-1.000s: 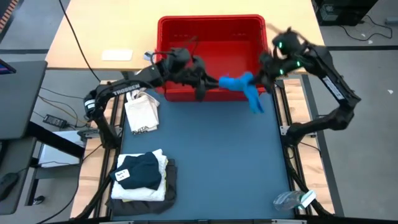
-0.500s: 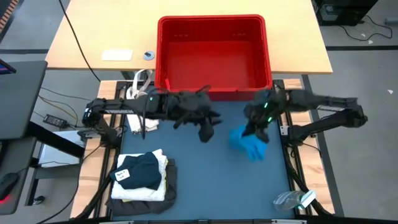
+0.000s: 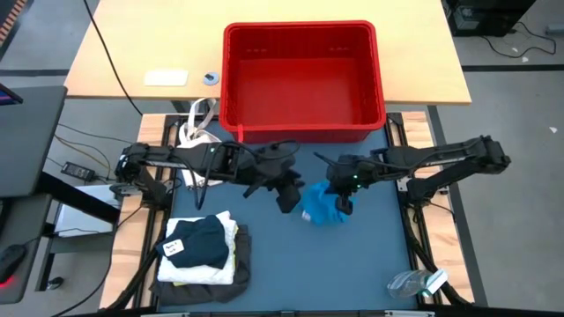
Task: Fold laundry
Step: Remove the blue shorts from the bin
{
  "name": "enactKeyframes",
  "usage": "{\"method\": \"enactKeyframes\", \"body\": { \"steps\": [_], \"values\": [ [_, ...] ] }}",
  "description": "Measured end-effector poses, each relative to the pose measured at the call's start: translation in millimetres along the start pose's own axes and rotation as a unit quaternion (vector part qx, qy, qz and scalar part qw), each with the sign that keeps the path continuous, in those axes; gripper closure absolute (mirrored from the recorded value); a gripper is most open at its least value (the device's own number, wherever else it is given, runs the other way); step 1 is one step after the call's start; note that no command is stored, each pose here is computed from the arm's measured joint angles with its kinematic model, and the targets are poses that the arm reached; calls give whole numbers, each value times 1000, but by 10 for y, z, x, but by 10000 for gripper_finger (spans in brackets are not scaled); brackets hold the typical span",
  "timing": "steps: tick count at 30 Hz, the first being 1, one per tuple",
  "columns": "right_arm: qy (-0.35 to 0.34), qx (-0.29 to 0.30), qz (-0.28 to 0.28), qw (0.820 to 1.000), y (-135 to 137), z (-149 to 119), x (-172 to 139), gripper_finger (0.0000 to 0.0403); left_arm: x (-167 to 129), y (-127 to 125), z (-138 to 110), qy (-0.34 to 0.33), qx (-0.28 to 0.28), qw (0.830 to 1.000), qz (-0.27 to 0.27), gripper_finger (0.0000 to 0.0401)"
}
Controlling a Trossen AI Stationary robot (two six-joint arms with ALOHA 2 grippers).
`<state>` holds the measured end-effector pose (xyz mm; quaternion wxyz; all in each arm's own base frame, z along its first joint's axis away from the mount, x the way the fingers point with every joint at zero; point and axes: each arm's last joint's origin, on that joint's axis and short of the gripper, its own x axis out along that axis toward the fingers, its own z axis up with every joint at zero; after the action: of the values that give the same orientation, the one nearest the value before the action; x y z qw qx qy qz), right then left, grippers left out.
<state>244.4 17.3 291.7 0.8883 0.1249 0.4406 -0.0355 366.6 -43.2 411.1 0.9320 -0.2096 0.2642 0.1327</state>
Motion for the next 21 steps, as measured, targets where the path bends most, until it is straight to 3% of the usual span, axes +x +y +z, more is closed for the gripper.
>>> {"method": "enactKeyframes", "body": {
  "steps": [5,11,14,18,20,21],
  "values": [
    [-26,-2,52,998,164,112,-107,392,11,50,3,8,-7,1000,11,274],
    [37,10,140,989,399,7,409,377,58,55,-188,58,-31,997,36,274],
    [86,20,242,966,568,-78,767,354,134,81,-361,99,-42,992,60,274],
    [158,59,374,912,698,-104,1056,305,263,176,-542,162,-62,984,49,274],
    [174,73,421,887,722,-74,1111,277,325,238,-610,194,-74,977,42,274],
    [177,82,427,883,718,-63,1128,264,350,266,-635,204,-79,975,40,274]
  ]
}}
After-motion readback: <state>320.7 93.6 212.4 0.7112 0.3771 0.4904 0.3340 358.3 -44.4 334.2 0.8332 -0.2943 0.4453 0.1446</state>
